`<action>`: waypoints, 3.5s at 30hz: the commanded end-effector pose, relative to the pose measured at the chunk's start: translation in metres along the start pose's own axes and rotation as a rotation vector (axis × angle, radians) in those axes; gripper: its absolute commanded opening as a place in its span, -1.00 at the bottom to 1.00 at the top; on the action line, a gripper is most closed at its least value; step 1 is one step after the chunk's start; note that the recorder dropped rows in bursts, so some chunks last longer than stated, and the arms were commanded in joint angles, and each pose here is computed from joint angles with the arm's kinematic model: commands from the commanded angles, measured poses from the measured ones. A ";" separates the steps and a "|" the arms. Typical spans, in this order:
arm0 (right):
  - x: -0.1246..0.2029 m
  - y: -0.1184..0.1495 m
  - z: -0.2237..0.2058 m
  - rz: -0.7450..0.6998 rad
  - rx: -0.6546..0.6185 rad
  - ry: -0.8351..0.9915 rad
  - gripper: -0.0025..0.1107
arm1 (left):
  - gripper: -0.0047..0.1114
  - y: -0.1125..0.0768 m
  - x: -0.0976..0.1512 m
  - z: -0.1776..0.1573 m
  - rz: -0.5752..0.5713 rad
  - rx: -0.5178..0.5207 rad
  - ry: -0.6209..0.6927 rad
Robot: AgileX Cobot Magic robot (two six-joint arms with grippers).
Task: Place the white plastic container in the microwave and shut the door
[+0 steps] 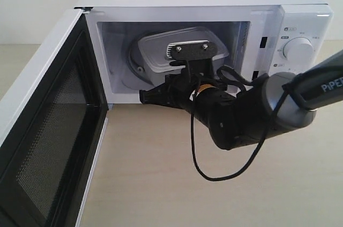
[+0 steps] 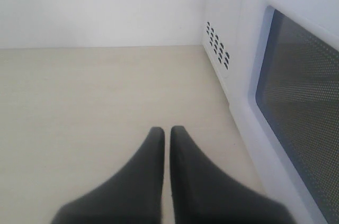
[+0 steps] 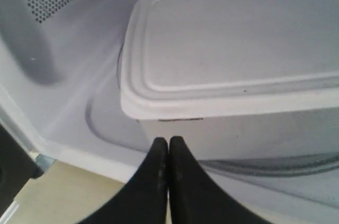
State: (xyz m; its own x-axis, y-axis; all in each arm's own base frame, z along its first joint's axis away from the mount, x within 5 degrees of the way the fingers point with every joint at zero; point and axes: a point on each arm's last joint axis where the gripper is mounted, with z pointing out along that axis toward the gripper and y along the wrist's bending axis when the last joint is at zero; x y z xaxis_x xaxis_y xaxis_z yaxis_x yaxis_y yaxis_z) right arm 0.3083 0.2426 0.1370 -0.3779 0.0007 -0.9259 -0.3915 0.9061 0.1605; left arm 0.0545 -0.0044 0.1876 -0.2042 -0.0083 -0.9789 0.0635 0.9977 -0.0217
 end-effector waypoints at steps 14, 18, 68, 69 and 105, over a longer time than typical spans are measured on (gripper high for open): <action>-0.006 -0.008 0.037 0.033 0.057 0.045 -0.96 | -0.84 0.000 0.001 0.000 -0.004 -0.001 0.000; -0.007 0.015 0.017 -0.042 0.002 0.045 -0.96 | -0.84 0.000 0.001 0.000 -0.004 -0.001 0.000; 0.005 -0.026 -0.197 -0.051 -0.045 -0.173 -0.96 | -0.84 0.000 0.001 0.000 -0.004 -0.001 0.000; 0.005 -0.026 -0.197 -0.051 -0.045 -0.173 -0.96 | -0.84 0.000 0.001 0.000 -0.004 -0.001 0.000; 0.003 -0.026 -0.198 -0.047 -0.041 -0.201 -0.96 | -0.84 0.001 -0.019 -0.002 0.040 -0.021 -0.216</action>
State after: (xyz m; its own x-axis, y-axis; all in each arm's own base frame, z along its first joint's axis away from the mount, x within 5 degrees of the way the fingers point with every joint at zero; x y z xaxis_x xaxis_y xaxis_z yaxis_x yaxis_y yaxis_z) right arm 0.1525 0.1366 0.1961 -0.2064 0.0443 -0.9775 -0.4392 0.8885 0.1330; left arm 0.0554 -0.0037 0.1924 -0.1504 0.0104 -0.9886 0.0590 0.9983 0.0015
